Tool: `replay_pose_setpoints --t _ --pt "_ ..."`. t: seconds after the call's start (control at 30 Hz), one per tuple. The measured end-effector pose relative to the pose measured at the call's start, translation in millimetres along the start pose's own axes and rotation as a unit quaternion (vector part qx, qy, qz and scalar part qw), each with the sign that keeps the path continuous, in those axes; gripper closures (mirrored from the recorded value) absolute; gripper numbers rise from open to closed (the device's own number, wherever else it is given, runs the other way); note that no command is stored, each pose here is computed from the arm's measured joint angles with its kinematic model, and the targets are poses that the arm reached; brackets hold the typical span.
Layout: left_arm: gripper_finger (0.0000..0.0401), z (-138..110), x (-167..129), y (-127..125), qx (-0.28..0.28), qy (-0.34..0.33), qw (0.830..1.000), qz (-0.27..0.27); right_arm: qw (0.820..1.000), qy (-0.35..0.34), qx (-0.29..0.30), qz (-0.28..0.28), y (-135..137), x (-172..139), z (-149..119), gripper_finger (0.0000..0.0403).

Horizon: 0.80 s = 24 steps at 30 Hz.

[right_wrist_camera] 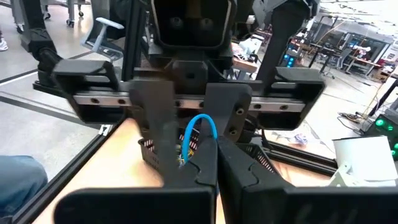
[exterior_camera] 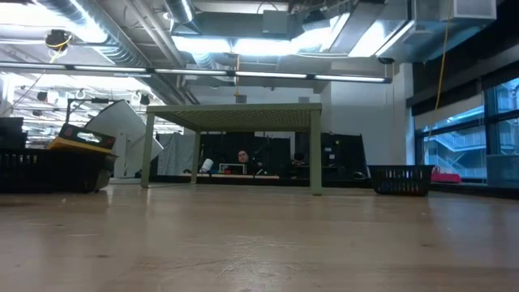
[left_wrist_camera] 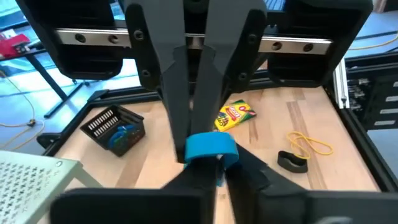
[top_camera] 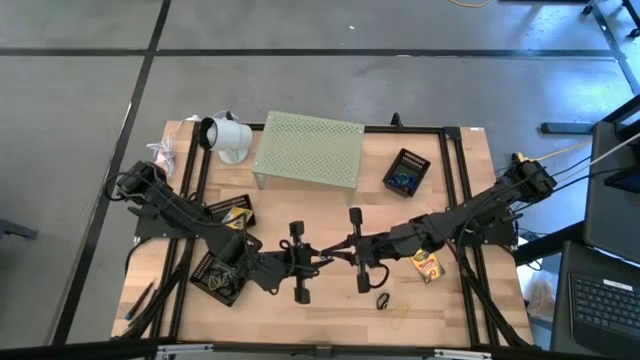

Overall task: Pick & Place Office Desk Supplies
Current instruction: Put the blue rubber band into the bottom left black bin

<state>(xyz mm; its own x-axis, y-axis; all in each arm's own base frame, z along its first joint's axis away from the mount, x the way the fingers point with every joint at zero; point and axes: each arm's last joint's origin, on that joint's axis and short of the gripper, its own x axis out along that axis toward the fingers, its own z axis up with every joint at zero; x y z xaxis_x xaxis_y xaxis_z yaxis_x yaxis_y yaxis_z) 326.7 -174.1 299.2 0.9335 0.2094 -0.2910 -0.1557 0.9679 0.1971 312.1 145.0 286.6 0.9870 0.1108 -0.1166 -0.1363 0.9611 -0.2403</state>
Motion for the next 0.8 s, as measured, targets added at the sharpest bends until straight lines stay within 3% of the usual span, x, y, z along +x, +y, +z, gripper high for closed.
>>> replay_pose_setpoints --t 0.2,0.37,0.5,0.67,0.8 --pt "0.0399 -1.8 -0.4 -0.6 0.004 0.007 1.0 -0.003 1.0 0.003 0.014 0.001 0.2 0.1 -0.7 0.0367" --pt "0.0398 -4.8 -2.5 -2.7 0.006 0.019 1.0 -0.006 0.999 0.02 0.05 0.002 0.7 0.1 -4.2 0.0292" --pt "0.0399 -10.8 -5.2 -4.1 -0.003 0.043 0.999 0.002 0.994 0.081 0.066 0.008 -0.5 -7.2 -11.3 0.0231" --pt "0.0399 -29.8 -11.2 -3.3 -0.033 0.125 0.992 0.008 0.972 0.192 0.135 0.0 -6.0 -28.1 -21.7 0.0184" --pt "0.0398 -50.9 -20.7 0.4 -0.086 0.236 0.968 0.009 0.937 0.264 0.228 0.018 -5.8 -40.6 -28.9 0.0174"
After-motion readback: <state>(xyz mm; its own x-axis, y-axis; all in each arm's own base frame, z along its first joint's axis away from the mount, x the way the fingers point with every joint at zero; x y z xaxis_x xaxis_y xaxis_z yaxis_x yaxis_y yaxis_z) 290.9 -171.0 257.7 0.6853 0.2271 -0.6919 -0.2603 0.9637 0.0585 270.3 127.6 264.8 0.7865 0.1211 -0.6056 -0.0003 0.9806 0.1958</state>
